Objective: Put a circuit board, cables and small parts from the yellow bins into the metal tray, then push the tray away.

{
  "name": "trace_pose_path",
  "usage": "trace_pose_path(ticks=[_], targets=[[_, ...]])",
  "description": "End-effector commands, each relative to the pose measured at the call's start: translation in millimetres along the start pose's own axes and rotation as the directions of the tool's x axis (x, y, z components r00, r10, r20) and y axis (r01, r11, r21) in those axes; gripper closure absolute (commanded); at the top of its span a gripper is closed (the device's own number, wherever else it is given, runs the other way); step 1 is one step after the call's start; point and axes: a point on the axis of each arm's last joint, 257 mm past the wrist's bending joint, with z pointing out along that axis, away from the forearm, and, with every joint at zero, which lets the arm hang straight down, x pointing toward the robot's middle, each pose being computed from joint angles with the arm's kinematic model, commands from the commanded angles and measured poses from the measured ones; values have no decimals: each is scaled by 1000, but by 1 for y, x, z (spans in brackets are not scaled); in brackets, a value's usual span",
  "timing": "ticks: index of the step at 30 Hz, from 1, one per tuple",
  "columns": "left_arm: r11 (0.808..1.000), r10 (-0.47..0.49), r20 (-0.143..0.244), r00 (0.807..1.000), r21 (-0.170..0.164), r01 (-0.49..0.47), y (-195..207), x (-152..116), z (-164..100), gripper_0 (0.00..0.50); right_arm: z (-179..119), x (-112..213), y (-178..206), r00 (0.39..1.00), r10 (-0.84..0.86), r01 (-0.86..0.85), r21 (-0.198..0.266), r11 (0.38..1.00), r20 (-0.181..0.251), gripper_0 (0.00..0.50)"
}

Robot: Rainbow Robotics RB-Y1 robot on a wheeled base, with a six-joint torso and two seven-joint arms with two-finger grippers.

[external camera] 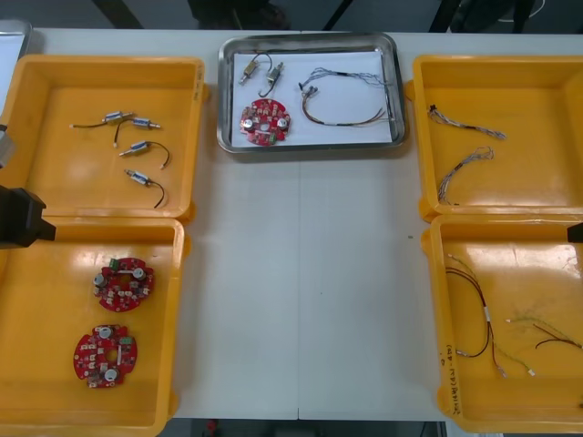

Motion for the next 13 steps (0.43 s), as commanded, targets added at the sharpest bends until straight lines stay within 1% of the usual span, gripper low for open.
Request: trace_pose_path(ticks=[1, 13], targets=[[996, 79, 21, 997, -44, -78, 15, -3, -14, 0, -1, 4, -4, 999, 39, -39, 10, 999, -5, 0], [996, 79, 21, 997, -44, -78, 15, -3, -14, 0, -1, 4, -4, 999, 39, -39, 10, 999, -5, 0]])
